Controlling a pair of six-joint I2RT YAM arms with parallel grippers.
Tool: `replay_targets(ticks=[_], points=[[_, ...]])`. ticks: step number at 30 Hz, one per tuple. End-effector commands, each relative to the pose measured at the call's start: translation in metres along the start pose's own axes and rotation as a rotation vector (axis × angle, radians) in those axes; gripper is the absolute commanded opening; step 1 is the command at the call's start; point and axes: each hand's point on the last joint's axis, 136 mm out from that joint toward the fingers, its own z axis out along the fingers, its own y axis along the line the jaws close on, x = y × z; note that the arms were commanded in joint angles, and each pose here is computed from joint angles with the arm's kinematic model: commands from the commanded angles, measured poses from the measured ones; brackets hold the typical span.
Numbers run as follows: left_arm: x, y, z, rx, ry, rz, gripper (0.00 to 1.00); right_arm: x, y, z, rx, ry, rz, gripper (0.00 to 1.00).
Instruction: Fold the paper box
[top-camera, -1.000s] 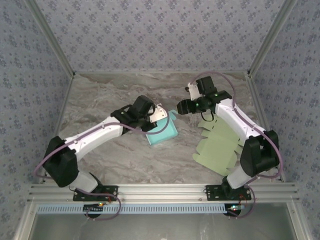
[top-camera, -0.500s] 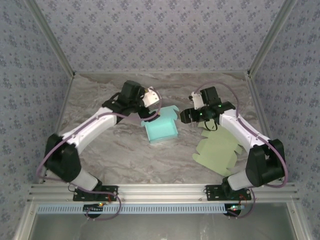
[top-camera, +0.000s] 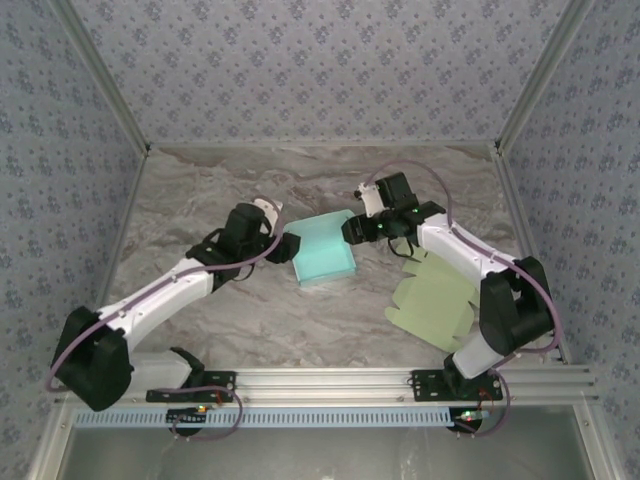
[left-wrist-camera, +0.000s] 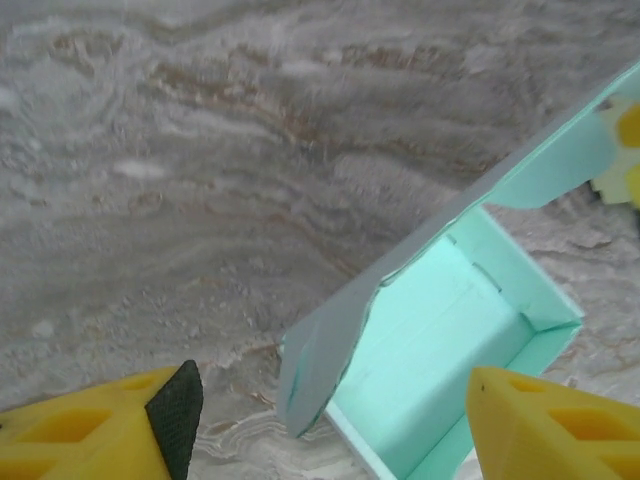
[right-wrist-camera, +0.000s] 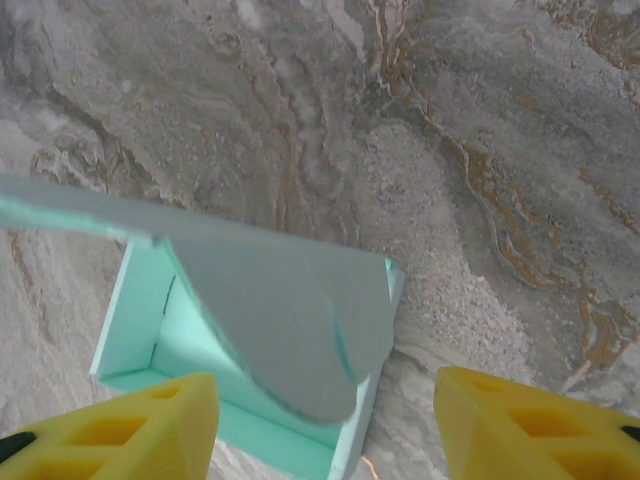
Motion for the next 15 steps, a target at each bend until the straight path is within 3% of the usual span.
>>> replay_targets(ticks=[1,10,15], points=[[-0.016,-0.003,0.008,-0.043,-0.071,-0.04,0.72,-0.008,-0.001,0.007,0.027,-0.036,0.024,0.56],[-0.013,0.01,0.026,-0.158,-0.072,-0.045,0.53,-0.008,0.003,0.019,0.074,-0.032,0.01,0.45],[-0.015,0.01,0.026,-0.158,-0.078,-0.048,0.34,-0.01,0.004,0.02,0.125,-0.026,0.01,0.35]])
